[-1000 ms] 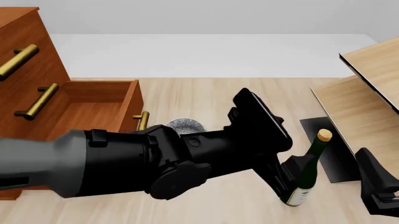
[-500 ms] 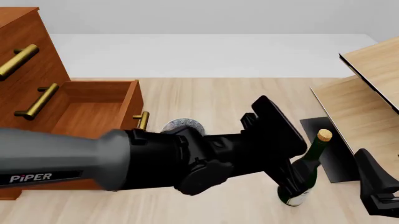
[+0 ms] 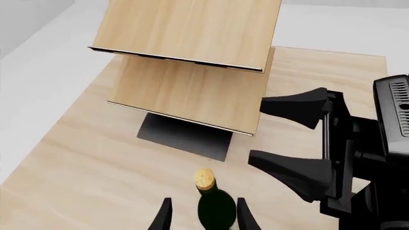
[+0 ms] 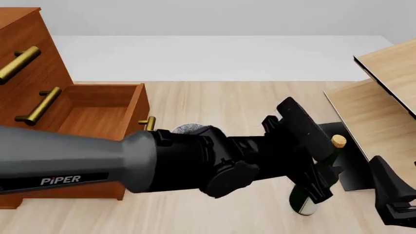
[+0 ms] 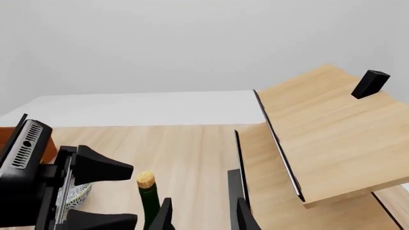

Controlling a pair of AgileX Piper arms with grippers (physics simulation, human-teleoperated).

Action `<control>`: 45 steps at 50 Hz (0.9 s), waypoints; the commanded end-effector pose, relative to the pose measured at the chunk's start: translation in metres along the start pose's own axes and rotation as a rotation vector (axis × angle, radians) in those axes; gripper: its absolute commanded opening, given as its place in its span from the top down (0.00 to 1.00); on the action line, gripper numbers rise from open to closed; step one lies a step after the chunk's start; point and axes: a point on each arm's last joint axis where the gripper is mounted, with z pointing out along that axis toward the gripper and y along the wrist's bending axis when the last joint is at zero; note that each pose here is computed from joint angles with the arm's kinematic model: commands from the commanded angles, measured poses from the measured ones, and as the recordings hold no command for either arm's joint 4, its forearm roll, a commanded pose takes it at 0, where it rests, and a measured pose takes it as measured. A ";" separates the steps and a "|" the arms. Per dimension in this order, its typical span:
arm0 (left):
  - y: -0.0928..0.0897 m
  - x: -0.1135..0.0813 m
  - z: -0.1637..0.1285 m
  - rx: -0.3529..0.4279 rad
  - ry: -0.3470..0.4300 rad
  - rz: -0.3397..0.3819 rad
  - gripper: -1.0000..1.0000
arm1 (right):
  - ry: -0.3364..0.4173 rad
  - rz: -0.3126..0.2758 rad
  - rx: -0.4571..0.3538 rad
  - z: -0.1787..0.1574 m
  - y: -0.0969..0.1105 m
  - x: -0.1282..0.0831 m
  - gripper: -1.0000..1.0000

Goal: Put the wine bottle in the bottom drawer of the cabinet.

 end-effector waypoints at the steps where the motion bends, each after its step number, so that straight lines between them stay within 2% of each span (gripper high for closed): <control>1: 0.004 -0.005 0.007 -0.008 -0.008 -0.002 0.00 | 0.001 0.001 0.001 0.000 0.000 0.000 0.00; 27: 0.001 0.008 0.026 -0.004 0.000 -0.003 0.00 | 0.001 0.006 0.004 0.000 0.000 0.000 0.00; 45: -0.001 0.007 0.026 -0.002 -0.005 -0.010 0.00 | 0.002 0.007 0.004 0.000 0.000 0.000 0.00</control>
